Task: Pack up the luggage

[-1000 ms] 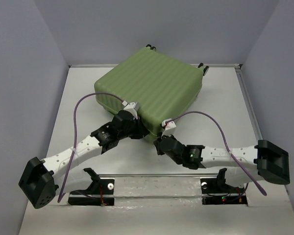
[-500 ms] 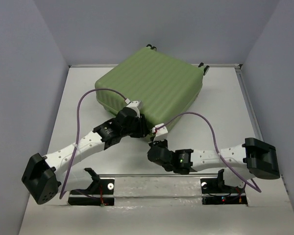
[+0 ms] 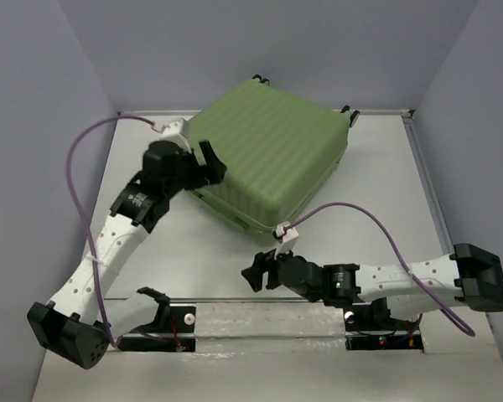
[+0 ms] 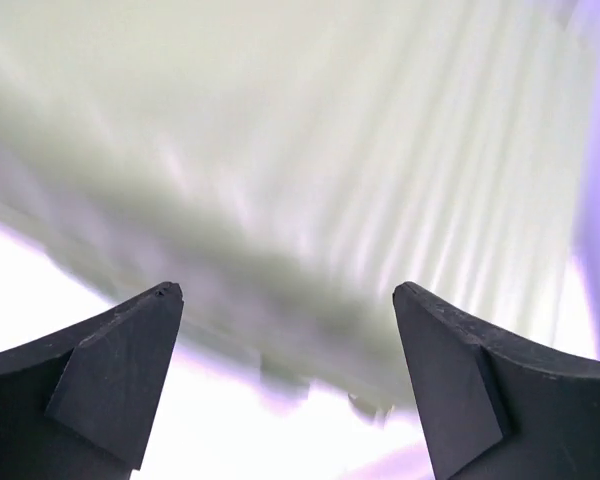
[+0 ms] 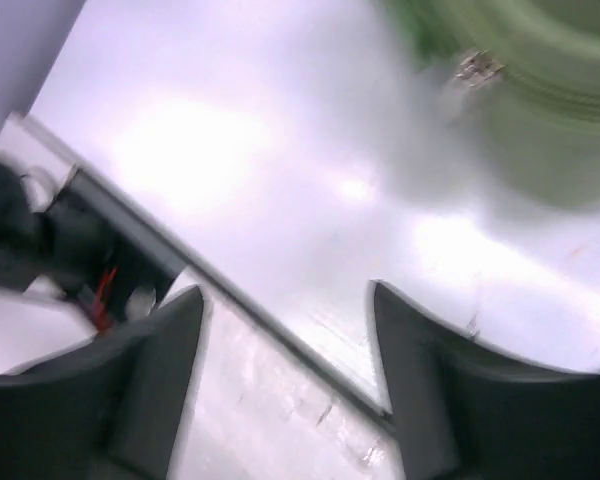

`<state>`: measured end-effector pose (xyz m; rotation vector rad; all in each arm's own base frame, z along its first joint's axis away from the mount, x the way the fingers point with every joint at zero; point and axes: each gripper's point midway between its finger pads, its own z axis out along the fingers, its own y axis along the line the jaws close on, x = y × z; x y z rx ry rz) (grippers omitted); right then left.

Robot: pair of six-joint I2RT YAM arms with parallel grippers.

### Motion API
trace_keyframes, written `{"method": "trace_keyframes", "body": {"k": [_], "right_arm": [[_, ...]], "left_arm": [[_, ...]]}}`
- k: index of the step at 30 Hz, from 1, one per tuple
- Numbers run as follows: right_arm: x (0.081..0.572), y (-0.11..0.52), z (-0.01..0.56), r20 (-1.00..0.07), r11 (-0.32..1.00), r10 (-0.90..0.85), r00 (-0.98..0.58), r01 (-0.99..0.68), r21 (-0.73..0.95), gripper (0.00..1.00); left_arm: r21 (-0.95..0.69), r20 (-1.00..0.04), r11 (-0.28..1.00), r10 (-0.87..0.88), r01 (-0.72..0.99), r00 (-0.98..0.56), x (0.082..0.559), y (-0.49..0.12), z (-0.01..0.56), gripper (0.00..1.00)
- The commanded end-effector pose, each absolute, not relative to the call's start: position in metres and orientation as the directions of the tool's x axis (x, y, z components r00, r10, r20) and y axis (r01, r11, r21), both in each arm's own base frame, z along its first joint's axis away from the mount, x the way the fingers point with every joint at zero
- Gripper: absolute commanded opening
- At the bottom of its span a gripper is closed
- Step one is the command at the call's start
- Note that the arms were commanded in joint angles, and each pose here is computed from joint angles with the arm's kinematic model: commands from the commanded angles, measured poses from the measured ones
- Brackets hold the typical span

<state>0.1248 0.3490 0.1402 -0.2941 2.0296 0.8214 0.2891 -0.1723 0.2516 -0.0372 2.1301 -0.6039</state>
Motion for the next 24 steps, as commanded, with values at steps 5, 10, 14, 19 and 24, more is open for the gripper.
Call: {"method": "trace_keyframes", "body": {"k": [5, 10, 14, 19, 24], "right_arm": [[0.121, 0.297, 0.151, -0.755, 0.757, 0.135, -0.641, -0.425, 0.496, 0.66], [0.171, 0.243, 0.168, -0.768, 0.798, 0.257, -0.587, -0.319, 0.511, 0.07], [0.217, 0.205, 0.164, -0.773, 0.861, 0.301, -0.558, -0.190, 0.472, 0.07], [0.280, 0.163, 0.150, -0.763, 0.900, 0.356, -0.540, -0.021, 0.436, 0.07], [0.329, 0.152, 0.168, -0.771, 0.894, 0.375, -0.515, -0.019, 0.447, 0.07]], "left_arm": [[-0.402, -0.899, 0.916, -0.393, 0.006, -0.195, 0.394, -0.065, 0.377, 0.99], [-0.436, -0.847, 0.900, -0.415, -0.014, -0.331, 0.447, -0.046, 0.331, 0.99], [-0.454, -0.809, 0.887, -0.450, -0.084, -0.379, 0.484, -0.021, 0.304, 0.99], [-0.480, -0.762, 0.861, -0.503, -0.166, -0.408, 0.519, -0.002, 0.270, 0.99], [-0.485, -0.684, 0.847, -0.524, -0.220, -0.508, 0.552, 0.000, 0.209, 0.98]]}}
